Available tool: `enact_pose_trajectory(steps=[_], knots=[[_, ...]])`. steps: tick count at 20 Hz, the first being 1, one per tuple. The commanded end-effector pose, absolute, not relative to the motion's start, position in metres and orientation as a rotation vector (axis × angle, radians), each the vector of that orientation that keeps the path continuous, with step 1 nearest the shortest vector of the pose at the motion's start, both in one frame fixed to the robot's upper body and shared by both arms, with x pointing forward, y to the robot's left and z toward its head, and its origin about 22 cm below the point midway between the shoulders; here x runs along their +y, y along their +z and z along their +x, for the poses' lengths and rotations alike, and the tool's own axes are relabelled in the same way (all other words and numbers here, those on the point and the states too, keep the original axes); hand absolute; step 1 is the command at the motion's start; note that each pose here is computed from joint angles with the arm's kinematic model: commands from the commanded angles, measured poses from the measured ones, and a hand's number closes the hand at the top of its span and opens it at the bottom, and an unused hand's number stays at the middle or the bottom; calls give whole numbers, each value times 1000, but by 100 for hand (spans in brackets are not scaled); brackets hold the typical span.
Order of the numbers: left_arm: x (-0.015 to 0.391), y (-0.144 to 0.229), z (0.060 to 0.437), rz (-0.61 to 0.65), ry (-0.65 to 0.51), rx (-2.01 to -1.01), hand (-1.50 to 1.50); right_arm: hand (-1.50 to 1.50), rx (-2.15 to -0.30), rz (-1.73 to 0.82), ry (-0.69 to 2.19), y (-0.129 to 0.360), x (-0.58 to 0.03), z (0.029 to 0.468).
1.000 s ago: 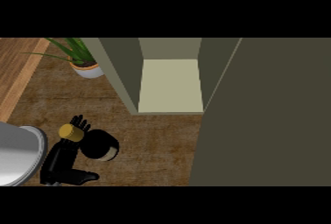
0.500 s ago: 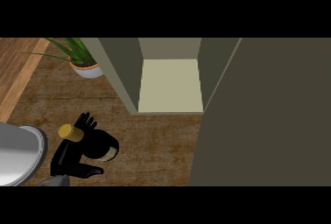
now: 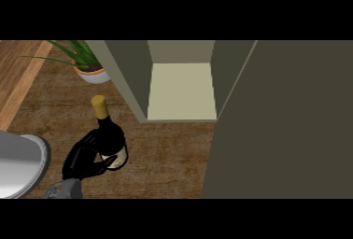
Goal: Pick up the wine, place it into the cabinet and close the cabinet
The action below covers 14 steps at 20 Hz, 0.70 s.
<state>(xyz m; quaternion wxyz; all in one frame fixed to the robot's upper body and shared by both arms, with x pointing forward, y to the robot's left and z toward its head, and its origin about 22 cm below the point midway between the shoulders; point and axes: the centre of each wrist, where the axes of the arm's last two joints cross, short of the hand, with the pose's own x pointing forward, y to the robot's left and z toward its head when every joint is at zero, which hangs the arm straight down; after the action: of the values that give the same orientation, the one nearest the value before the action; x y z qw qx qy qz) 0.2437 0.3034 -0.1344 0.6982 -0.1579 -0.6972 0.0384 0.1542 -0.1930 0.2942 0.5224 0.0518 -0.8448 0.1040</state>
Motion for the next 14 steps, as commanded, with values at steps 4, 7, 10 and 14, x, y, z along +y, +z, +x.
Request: enact_pose_trajectory(steps=[4,7,10,14], knots=[[308,-119,255,-368,-148,-1692,150,-150,-2016,182,283,289,-206,131],[276,-133,243,-336,-160,-1772,150,-150,-2020,182,250,290,-206,131],[270,-128,248,-251,-113,-1816,150,-150,-1999,179,256,286,-214,144],[240,-128,258,-99,-11,-1820,150,-150,-1986,185,277,291,-207,135]])
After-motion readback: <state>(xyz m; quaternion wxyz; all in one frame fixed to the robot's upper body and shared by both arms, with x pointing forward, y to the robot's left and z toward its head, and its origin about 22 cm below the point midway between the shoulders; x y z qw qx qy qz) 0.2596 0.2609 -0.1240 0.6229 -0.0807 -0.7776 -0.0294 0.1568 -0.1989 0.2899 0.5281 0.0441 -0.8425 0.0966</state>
